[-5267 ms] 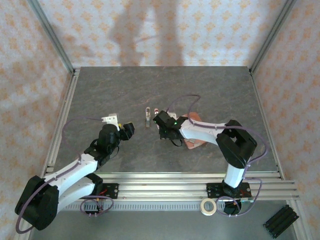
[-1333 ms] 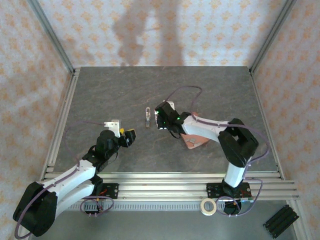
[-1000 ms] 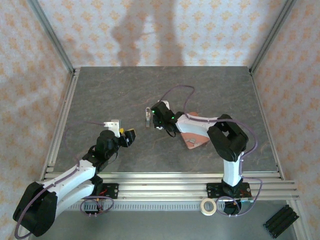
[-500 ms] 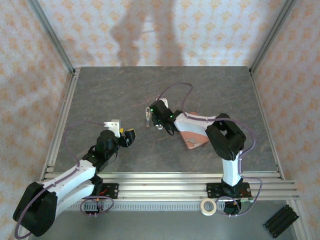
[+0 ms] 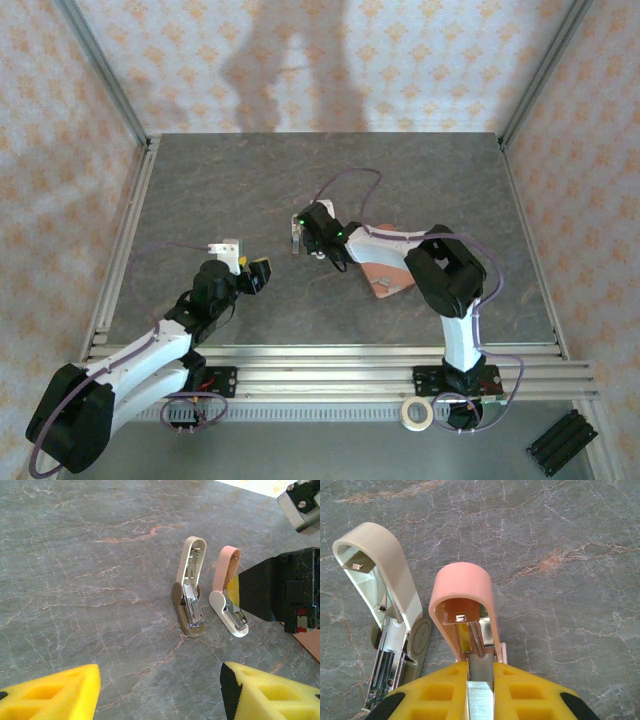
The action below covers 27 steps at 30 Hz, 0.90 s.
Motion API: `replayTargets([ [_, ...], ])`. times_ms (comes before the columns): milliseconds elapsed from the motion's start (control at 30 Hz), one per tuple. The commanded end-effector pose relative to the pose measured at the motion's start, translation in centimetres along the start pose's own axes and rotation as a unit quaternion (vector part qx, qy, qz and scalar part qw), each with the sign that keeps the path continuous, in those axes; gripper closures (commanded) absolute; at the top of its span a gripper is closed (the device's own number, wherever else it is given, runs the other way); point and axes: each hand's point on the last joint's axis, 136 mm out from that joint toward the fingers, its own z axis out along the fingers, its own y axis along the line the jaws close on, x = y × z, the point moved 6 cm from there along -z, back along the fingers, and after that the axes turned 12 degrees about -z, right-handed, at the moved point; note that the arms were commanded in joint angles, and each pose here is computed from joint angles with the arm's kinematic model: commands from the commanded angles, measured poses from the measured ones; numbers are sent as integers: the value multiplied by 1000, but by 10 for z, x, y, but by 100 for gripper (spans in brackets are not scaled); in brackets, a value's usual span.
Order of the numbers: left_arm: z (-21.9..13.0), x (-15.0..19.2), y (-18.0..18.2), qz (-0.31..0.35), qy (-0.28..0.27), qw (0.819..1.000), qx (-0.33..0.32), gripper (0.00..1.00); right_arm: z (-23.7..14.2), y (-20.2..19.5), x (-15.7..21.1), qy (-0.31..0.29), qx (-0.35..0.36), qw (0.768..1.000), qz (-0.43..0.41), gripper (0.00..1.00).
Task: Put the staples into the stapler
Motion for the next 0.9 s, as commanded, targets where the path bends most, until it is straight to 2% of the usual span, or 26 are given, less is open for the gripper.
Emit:
replayTargets([
  [0, -1, -9, -1, 5, -23, 1000, 0, 34, -3, -1, -2, -3, 19, 1000, -10, 84],
  [500, -1, -9, -2, 3, -24, 1000, 2, 34, -28, 9, -13, -71, 0, 997, -41, 84],
  [867, -2, -9, -3, 2, -23, 1000, 3, 34, -22, 4, -9, -69, 19, 996, -45, 84],
])
